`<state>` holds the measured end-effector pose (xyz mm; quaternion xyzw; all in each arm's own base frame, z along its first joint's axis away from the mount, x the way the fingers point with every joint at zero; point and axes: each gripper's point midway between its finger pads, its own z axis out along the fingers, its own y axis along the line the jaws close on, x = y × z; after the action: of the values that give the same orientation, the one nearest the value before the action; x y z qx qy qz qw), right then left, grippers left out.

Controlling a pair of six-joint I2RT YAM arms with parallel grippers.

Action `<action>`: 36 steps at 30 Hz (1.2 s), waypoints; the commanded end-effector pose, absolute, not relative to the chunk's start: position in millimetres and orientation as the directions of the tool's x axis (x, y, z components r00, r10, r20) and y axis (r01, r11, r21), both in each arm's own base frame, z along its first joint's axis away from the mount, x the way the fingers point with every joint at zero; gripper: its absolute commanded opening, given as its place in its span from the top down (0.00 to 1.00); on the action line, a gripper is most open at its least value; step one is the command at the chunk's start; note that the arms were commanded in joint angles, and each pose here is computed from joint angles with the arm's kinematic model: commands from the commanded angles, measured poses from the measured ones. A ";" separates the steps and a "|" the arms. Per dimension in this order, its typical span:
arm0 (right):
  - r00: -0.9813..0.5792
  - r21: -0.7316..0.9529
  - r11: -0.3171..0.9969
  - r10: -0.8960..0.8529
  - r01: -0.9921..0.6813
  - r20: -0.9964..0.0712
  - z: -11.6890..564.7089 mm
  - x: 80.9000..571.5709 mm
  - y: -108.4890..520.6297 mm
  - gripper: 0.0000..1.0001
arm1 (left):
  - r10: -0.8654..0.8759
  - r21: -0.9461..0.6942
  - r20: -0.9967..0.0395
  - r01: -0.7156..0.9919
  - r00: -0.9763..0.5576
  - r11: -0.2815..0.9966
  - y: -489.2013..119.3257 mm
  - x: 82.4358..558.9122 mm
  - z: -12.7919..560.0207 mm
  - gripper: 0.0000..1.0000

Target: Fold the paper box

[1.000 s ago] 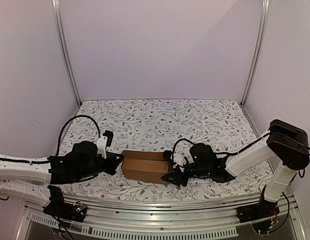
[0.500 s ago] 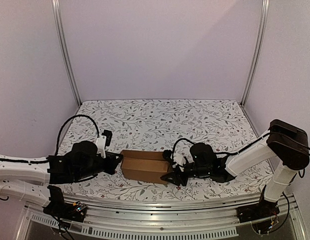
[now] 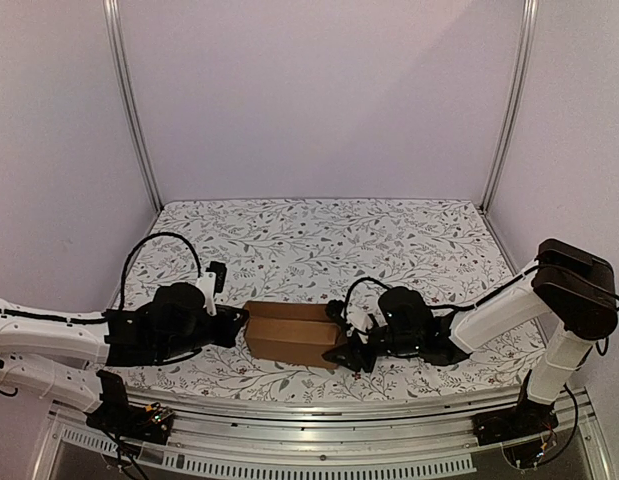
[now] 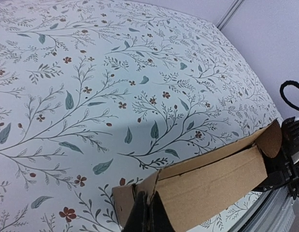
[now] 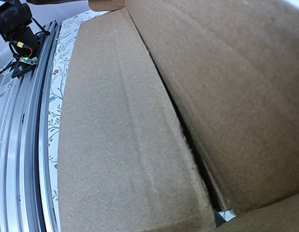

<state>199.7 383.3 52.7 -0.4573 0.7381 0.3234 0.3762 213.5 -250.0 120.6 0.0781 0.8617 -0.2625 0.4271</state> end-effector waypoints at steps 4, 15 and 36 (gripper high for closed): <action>-0.392 0.125 0.597 -0.342 -0.792 -0.854 48.2 243.3 356.1 0.69 | -0.075 -0.400 -0.738 0.346 -0.670 0.848 -253.4 199.3 102.8 1.00; -0.363 0.117 0.582 -0.327 -0.805 -0.873 57.3 243.0 358.2 0.57 | -0.001 -0.306 -0.760 0.356 -0.650 0.883 -257.4 193.1 93.0 1.00; -0.309 0.101 0.546 -0.303 -0.832 -0.901 77.9 241.0 363.3 0.29 | 0.101 -0.180 -0.775 0.372 -0.624 0.911 -263.2 185.6 83.0 1.00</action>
<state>219.5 369.4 56.1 -0.4162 0.7528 0.3014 0.4115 206.9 -265.8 116.0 0.0787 0.8605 -0.2014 0.4614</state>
